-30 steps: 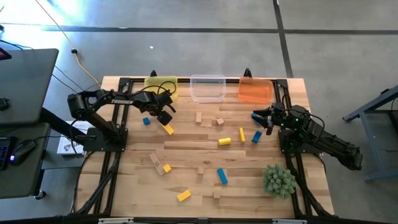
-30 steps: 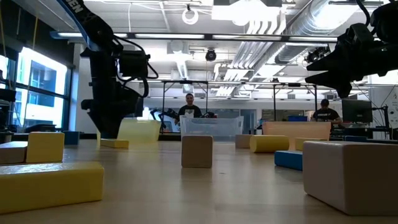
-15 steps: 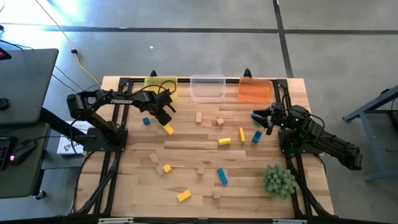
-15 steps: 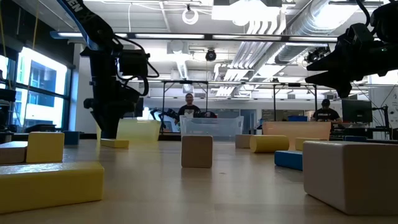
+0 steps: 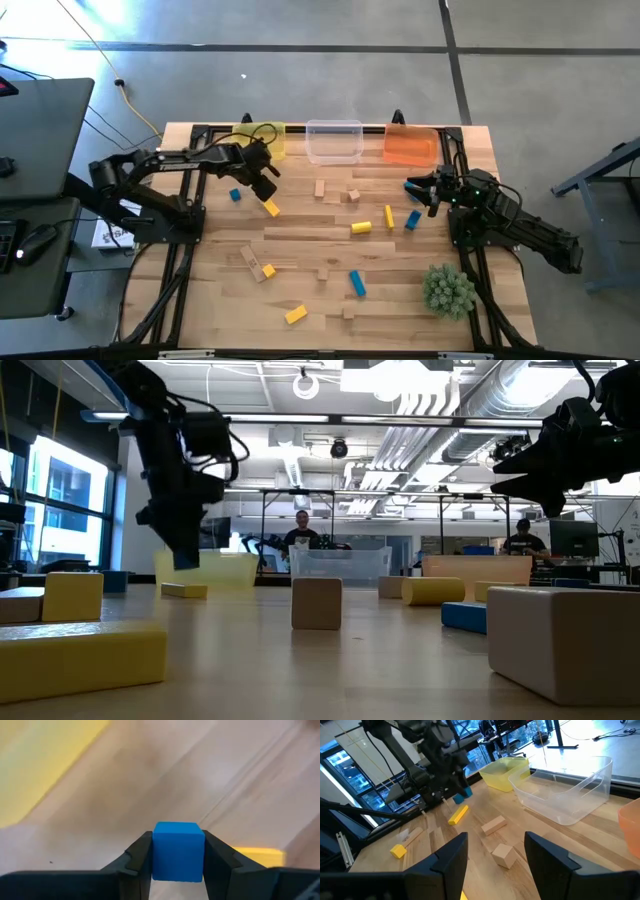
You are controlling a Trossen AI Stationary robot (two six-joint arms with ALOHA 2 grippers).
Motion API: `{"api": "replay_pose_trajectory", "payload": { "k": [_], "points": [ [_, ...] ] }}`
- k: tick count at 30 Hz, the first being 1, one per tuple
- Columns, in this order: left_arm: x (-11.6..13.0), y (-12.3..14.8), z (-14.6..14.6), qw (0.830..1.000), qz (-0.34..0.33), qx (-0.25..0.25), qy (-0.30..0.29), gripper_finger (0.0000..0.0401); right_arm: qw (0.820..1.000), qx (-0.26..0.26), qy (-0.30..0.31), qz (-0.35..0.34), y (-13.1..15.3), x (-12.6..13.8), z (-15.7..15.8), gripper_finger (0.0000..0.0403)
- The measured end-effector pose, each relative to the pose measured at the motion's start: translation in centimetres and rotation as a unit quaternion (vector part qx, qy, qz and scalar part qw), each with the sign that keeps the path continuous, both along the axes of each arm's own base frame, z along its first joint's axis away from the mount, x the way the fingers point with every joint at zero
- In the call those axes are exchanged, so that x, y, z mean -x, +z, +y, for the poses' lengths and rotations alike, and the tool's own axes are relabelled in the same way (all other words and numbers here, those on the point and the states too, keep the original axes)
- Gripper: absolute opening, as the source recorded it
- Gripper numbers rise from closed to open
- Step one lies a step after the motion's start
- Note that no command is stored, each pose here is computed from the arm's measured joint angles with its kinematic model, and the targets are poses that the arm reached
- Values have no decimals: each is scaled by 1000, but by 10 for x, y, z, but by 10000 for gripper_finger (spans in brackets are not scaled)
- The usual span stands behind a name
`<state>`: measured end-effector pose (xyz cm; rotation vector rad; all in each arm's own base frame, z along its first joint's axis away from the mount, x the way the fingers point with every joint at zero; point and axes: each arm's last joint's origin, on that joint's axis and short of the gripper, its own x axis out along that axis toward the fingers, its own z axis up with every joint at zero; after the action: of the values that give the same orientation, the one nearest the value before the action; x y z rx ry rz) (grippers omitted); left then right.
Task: Sort & place blocks by color
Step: Put the blue block into the yellow bin
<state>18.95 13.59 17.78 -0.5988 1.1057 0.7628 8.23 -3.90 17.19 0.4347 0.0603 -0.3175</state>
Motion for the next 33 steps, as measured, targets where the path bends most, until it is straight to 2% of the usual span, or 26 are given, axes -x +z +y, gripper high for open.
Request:
{"api": "replay_pose_trajectory", "payload": {
  "k": [7, 11, 17, 21, 26, 33],
  "points": [
    [8, 33, 4, 992, -100, -60, 44, 104, 1000, 0, 0, 0, 0, 0, 0, 183],
    [12, 51, 9, 979, -162, -103, 61, 104, 1000, 0, 0, 0, 0, 0, 0, 183],
    [16, 66, 21, 960, -214, -159, 85, 104, 1000, 0, 0, 0, 0, 0, 0, 183],
    [19, 75, 31, 955, -207, -192, 91, 104, 1000, 0, 0, 0, 0, 0, 0, 183],
    [23, 90, 50, 957, -165, -218, 99, 104, 1000, 0, 0, 0, 0, 0, 0, 183],
    [33, 81, 81, 963, -116, -199, 143, 104, 1000, 0, 0, 0, 0, 0, 0, 183]
  ]
}}
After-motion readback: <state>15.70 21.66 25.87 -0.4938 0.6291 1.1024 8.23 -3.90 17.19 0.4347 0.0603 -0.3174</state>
